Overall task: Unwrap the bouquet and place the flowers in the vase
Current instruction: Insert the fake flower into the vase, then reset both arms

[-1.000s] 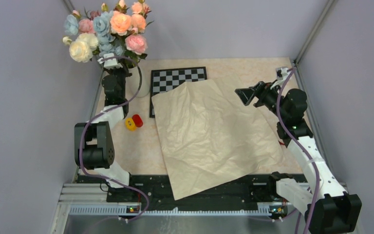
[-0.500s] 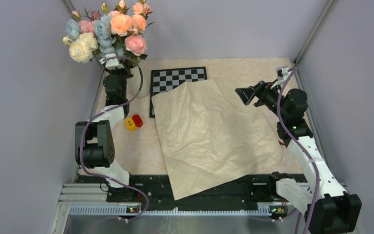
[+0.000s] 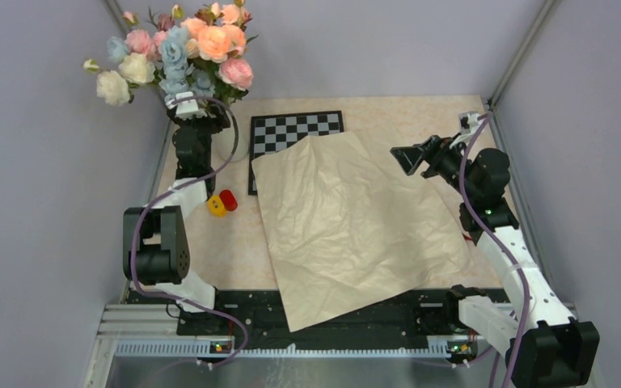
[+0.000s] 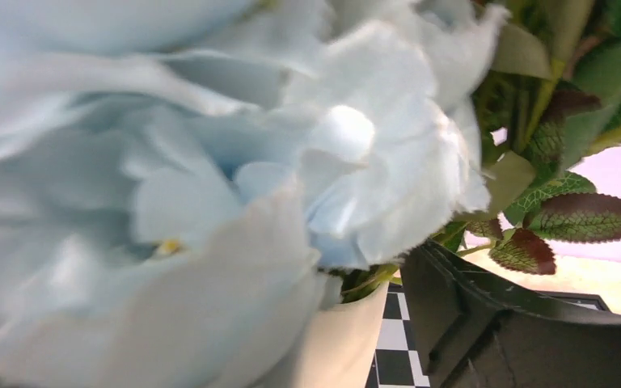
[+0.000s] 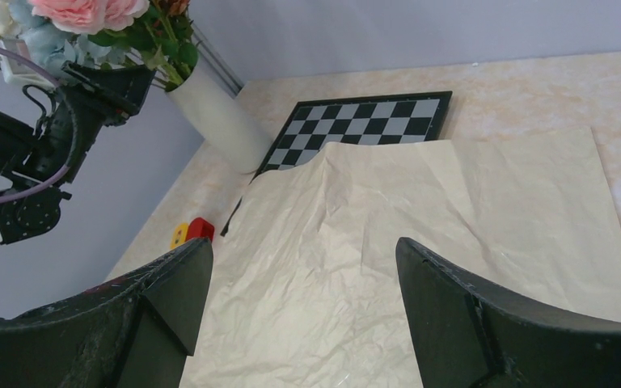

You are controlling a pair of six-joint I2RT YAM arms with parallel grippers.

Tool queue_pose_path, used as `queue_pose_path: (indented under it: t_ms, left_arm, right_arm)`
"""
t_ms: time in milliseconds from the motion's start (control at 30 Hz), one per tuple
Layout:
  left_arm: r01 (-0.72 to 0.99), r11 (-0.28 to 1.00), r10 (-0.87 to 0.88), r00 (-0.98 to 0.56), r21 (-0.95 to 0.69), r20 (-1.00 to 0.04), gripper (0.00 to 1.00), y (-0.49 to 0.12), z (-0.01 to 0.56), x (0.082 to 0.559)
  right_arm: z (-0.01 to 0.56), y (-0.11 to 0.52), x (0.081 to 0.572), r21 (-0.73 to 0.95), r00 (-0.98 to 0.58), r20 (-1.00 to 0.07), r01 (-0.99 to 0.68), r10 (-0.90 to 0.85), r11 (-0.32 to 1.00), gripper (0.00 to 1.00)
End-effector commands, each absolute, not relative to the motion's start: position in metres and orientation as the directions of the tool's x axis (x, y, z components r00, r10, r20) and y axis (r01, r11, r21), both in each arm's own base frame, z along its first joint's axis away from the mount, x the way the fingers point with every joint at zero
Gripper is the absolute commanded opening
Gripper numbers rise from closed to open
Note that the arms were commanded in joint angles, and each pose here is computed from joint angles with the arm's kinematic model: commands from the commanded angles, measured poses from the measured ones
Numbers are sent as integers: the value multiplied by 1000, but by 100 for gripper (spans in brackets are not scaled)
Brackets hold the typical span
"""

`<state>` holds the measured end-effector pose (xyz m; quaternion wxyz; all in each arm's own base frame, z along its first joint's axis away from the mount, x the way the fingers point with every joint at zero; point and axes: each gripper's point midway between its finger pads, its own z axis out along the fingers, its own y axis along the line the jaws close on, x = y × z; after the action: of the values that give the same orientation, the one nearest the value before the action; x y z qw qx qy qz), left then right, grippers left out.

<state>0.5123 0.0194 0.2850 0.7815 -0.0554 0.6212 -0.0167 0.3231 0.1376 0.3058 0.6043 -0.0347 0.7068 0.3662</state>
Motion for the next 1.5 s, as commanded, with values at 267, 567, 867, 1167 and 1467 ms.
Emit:
queue_pose_path:
  t_ms: [267, 567, 867, 1167, 1467]
  left_arm:
    - [-48, 990, -112, 307, -133, -945, 99, 20, 318, 481]
    - [-62, 979, -167, 302, -194, -939, 99, 22, 315, 461]
    - [-140, 917, -324, 291, -375, -900, 99, 35, 315, 418]
    - [-316, 856, -403, 89, -409, -911, 99, 47, 296, 371]
    - [-264, 937, -262, -108, -227, -959, 99, 34, 315, 315]
  right_arm:
    - [319, 134, 321, 451, -216, -891, -512, 399, 731, 86]
    - [318, 128, 319, 428, -205, -903, -488, 377, 761, 86]
    - [307, 100, 329, 354, -214, -931, -338, 295, 872, 88]
    - [280, 52, 339, 295, -310, -915, -74, 259, 952, 91]
    - [315, 21, 326, 243, -197, -949, 35, 245, 969, 93]
